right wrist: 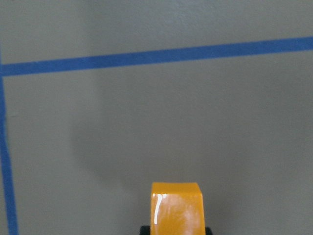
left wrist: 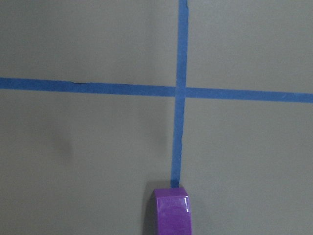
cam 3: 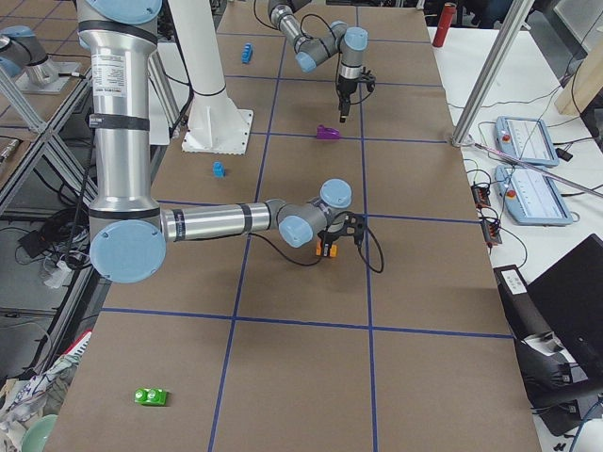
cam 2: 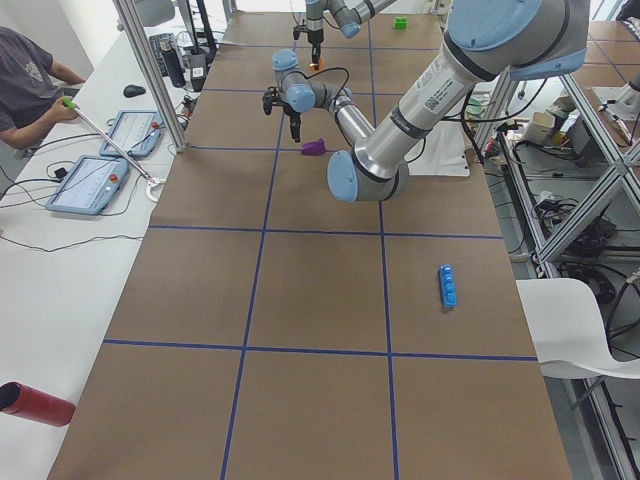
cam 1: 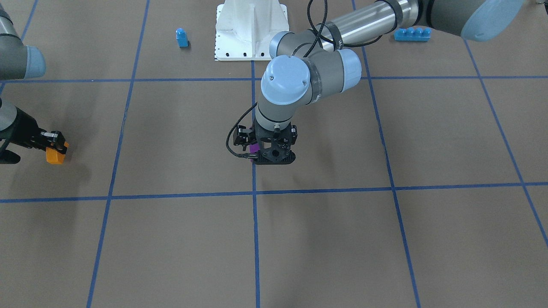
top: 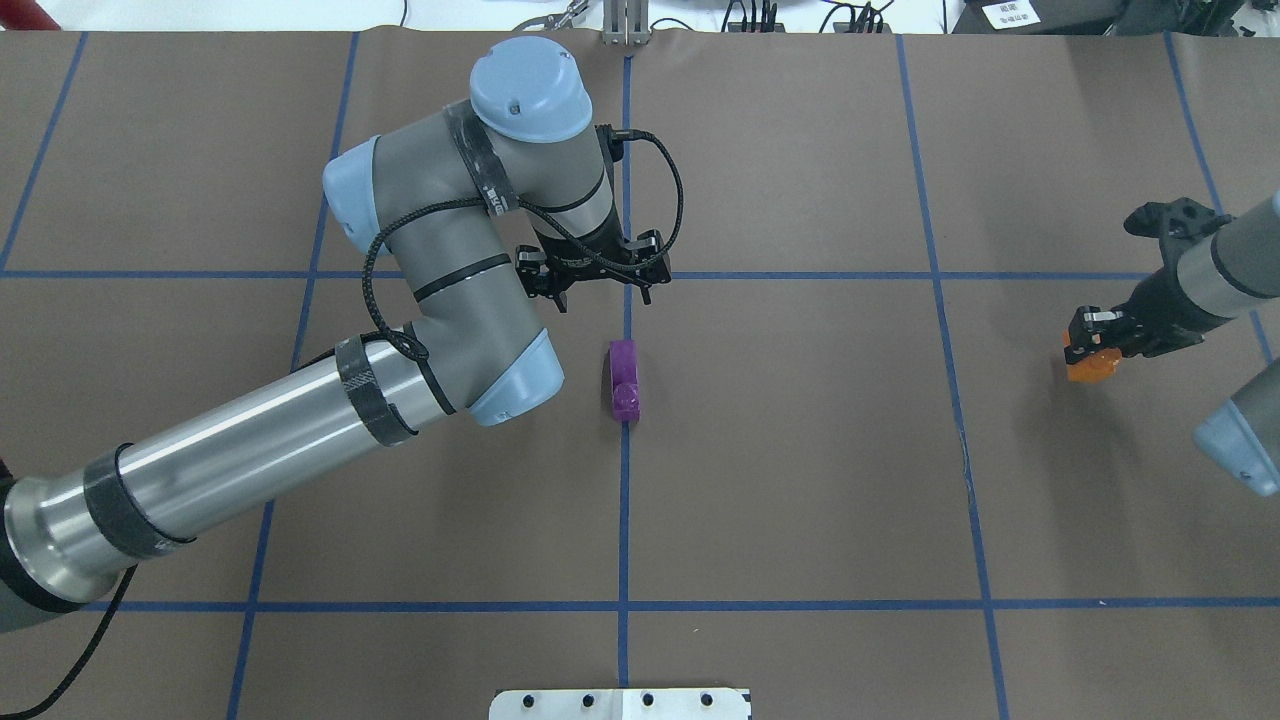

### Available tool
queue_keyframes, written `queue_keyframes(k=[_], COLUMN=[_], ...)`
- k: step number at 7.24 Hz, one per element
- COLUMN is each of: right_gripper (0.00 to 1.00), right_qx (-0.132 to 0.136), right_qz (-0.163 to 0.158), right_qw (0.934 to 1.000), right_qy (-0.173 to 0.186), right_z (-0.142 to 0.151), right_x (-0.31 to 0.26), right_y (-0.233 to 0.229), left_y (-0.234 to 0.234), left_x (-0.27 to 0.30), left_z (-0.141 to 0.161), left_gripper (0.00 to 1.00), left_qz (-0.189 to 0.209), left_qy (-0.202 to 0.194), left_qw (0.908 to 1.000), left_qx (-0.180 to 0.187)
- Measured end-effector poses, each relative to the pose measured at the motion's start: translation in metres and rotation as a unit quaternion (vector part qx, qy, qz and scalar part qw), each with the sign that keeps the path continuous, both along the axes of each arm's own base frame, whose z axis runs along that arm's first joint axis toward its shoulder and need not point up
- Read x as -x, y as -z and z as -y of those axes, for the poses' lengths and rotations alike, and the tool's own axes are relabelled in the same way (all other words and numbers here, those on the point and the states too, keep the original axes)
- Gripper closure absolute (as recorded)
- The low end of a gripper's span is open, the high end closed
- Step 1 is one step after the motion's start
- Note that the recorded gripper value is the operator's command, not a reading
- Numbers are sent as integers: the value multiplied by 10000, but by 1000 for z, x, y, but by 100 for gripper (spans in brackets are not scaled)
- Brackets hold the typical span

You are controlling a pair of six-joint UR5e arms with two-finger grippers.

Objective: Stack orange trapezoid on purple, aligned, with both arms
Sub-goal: 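Carry the orange block over the purple block while the left arm draws back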

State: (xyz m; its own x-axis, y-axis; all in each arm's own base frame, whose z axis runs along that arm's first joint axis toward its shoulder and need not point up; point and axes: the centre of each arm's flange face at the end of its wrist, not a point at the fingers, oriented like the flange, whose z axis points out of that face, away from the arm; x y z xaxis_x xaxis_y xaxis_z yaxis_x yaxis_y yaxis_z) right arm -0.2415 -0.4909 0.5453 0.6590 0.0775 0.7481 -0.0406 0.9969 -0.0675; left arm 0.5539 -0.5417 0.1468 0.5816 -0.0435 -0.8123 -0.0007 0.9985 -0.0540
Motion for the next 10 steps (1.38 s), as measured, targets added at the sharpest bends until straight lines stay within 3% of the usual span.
queue_keyframes(k=[3,5,7,10], right_gripper=[100,100,100,100], right_qx=[-441,-621,-768,-810], right_qz=[322,553,381,318], right_qw=[9983,9958,9949,9937], right_qy=[189,388,533,706], right_z=[24,14,-9,-18], right_x=[70,143,223,304], right_y=[115,191,263,319], left_y=[-59,-123,-175,-211], left_x=[62,111,148,177], left_z=[15,15,20,18], left_gripper=[1,1,1,1], left_qz=[102,301,523,657], left_qy=[66,-58,-171,-166], left_qw=[9996,9983,9963,9956], left_qx=[-239,-500,-655,-642])
